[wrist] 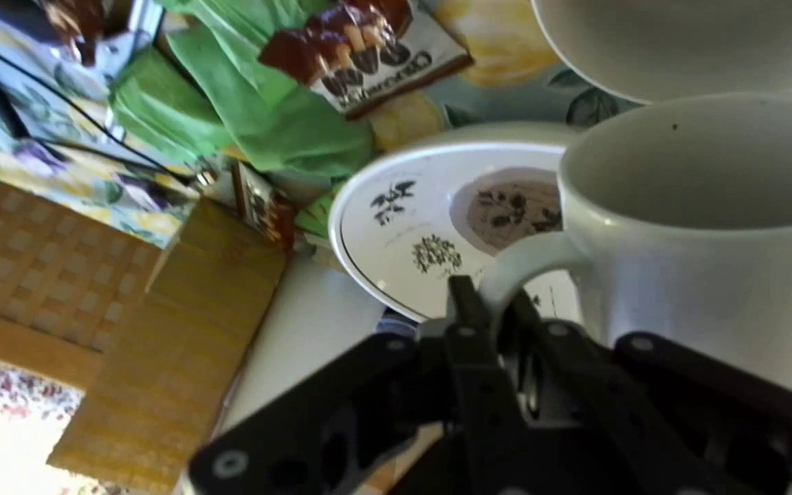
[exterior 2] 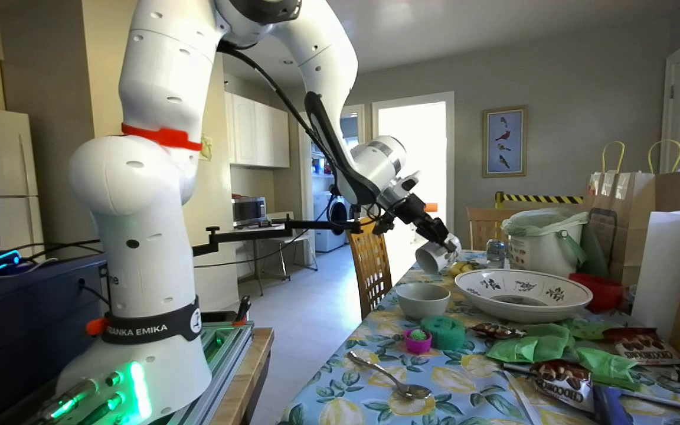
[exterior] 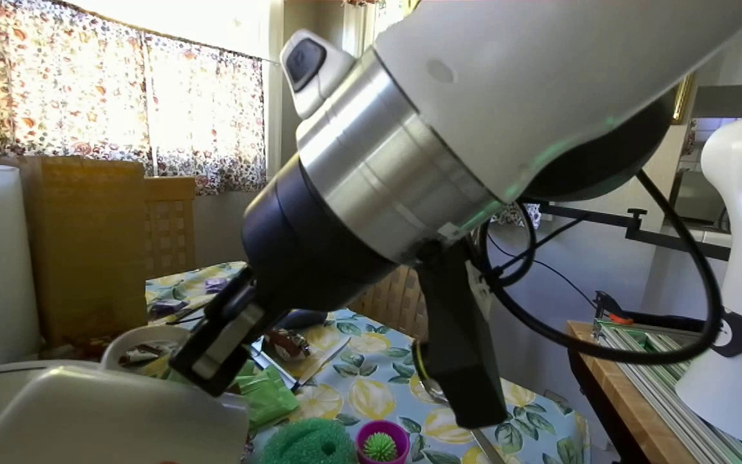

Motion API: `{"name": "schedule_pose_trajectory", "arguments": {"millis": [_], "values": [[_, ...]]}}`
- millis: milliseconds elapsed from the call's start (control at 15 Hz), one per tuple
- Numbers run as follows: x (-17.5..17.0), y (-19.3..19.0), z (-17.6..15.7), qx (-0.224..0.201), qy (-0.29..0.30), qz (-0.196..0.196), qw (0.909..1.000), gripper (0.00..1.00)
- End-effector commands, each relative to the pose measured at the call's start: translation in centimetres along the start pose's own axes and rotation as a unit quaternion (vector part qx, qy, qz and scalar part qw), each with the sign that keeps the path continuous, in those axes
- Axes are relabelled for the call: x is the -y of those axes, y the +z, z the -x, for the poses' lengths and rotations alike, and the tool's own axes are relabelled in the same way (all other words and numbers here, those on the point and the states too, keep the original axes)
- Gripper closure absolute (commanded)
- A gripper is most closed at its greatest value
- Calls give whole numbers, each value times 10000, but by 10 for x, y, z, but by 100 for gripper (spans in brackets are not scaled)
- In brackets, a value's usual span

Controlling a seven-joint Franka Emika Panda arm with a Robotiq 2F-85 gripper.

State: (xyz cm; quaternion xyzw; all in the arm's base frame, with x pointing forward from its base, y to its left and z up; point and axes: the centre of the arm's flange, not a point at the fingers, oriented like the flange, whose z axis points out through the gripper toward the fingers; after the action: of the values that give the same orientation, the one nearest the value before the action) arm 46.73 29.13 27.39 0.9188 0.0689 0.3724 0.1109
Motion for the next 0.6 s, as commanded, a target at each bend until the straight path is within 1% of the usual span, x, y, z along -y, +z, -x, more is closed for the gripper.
{"name": "schedule_pose_trajectory", "arguments": {"millis": [0, 67, 333, 533], "values": [[0, -9, -25, 555, 386, 117, 9976, 97], [0, -10, -28, 665, 487, 116, 9965, 97], [-2, -16, -46, 516, 845, -69, 9951, 97], [-9, -19, -55, 446, 1146, -46, 9924, 97]]}}
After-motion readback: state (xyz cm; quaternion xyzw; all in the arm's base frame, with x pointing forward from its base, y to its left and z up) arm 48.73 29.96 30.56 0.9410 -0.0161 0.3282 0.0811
